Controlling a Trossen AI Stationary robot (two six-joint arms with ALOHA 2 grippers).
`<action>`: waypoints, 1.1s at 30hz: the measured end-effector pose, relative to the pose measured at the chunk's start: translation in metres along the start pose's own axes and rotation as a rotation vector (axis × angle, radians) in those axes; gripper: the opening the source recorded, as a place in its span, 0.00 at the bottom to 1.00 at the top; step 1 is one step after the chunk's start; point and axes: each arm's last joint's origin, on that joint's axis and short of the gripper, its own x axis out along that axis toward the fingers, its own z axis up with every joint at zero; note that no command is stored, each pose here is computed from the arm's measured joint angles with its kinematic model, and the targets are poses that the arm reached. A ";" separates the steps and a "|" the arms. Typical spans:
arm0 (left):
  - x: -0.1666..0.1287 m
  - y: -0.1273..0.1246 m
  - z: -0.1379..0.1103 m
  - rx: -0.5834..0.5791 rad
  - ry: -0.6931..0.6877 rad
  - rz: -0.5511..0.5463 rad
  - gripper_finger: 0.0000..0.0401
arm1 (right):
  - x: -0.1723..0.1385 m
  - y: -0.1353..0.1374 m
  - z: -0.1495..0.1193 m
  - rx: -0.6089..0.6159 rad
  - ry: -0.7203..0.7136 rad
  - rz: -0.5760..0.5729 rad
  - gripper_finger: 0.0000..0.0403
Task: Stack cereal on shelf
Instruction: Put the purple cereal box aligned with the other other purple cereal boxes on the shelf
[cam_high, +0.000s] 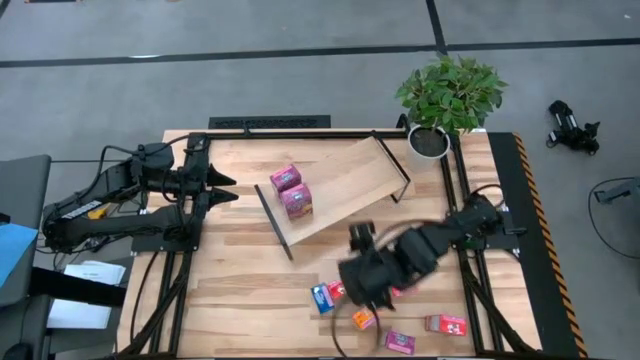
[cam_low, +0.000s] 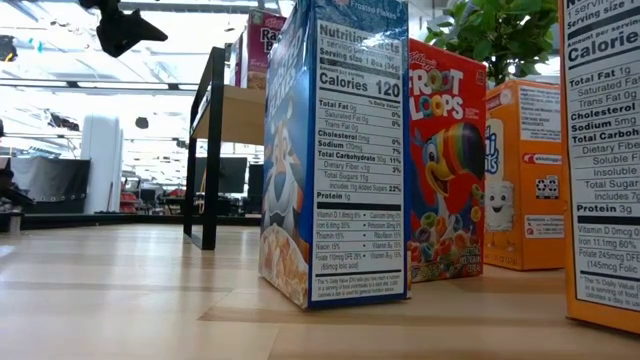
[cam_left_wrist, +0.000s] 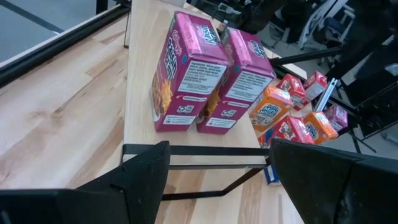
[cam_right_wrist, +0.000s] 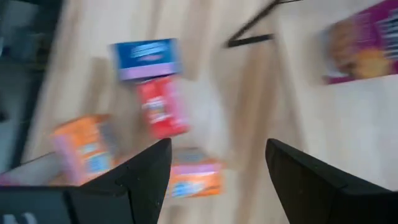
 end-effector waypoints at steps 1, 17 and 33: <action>0.000 0.000 0.000 0.000 0.000 0.000 0.67 | 0.000 0.007 -0.001 -0.001 0.003 0.006 0.71; 0.000 0.000 0.000 0.015 0.004 -0.001 0.67 | -0.005 0.103 -0.040 0.478 0.123 0.085 0.71; 0.000 0.001 0.000 0.006 -0.004 0.026 0.67 | 0.010 0.154 -0.067 0.533 0.169 0.131 0.71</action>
